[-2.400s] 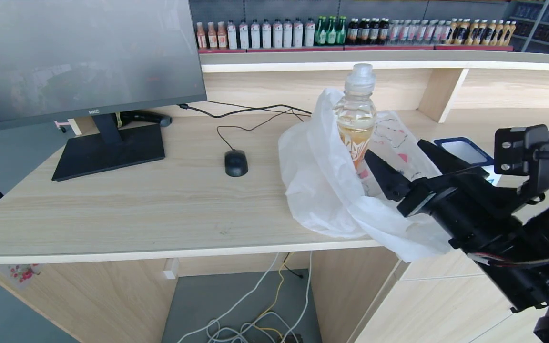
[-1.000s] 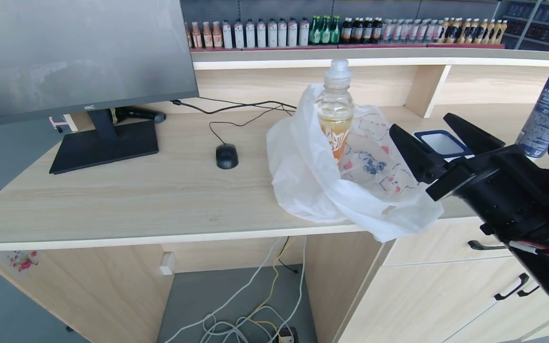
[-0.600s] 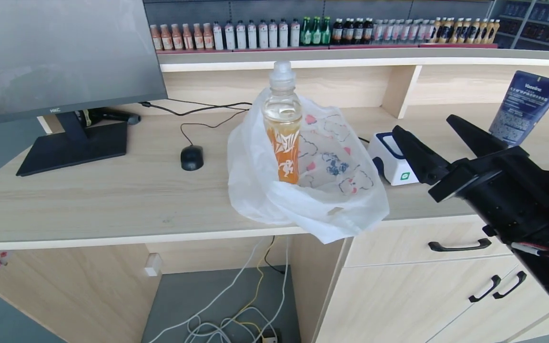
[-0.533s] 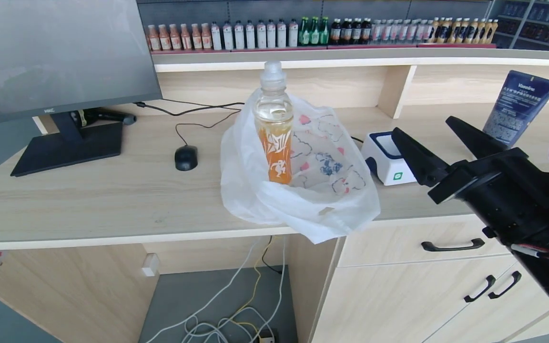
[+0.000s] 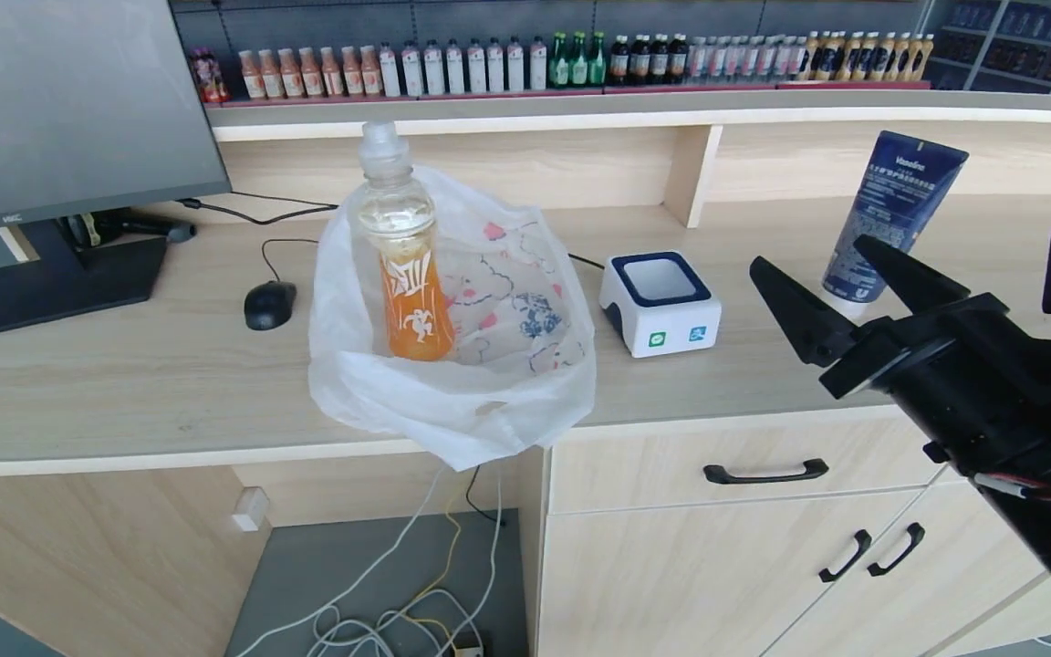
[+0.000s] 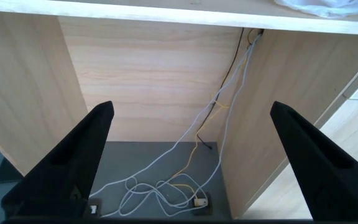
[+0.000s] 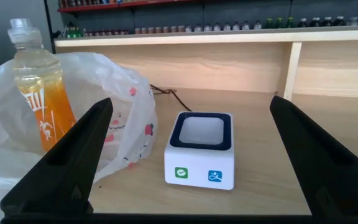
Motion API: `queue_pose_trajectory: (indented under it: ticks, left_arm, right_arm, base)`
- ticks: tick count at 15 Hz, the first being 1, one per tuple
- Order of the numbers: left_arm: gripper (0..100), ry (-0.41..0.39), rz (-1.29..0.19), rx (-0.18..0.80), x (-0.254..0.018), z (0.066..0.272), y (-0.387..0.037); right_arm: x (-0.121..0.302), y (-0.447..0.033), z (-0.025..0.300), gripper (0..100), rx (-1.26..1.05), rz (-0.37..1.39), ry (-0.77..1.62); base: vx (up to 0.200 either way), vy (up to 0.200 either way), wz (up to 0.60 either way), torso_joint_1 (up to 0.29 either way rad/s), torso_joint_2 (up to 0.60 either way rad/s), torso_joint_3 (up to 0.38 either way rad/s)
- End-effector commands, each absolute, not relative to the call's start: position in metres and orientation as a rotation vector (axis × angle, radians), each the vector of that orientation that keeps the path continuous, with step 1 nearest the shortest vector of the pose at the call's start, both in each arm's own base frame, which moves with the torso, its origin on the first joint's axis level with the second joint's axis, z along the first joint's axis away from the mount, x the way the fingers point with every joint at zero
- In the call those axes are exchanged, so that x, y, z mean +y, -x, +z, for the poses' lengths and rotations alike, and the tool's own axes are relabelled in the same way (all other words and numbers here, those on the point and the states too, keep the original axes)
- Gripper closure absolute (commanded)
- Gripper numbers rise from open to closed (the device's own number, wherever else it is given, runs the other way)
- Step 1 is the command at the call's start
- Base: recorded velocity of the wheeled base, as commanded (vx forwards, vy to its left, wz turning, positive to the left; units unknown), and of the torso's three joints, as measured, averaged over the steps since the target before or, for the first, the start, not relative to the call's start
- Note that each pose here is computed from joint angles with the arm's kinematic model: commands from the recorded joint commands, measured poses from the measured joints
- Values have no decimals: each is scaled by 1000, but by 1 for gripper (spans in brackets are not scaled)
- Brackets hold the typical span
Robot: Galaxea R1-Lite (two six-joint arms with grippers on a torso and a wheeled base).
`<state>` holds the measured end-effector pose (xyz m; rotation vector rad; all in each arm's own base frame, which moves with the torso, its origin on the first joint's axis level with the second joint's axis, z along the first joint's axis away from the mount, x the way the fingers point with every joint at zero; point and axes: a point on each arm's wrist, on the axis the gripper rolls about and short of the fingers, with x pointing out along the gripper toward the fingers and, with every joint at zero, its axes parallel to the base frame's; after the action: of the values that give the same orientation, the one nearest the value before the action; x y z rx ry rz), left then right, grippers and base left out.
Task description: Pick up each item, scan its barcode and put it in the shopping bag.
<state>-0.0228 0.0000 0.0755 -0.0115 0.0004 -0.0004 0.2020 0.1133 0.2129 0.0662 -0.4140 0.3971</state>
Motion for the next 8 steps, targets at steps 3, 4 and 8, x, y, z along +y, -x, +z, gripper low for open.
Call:
queue_pose_trajectory:
  ticks: [3, 4, 8]
  left_arm:
    - [0, 14, 0, 0, 0, 75, 23]
    - [0, 14, 0, 0, 0, 75, 23]
    - [0, 14, 0, 0, 0, 75, 23]
  right_arm:
    - [114, -203, 209, 0, -398, 398, -60]
    - [114, -204, 208, 0, -394, 399, -59]
    - [115, -206, 205, 0, -384, 398, -55]
  base:
    - [0, -200, 0, 4, 2, 4]
    - [0, -200, 0, 7, 2, -2]
    - [0, -200, 0, 2, 0, 1]
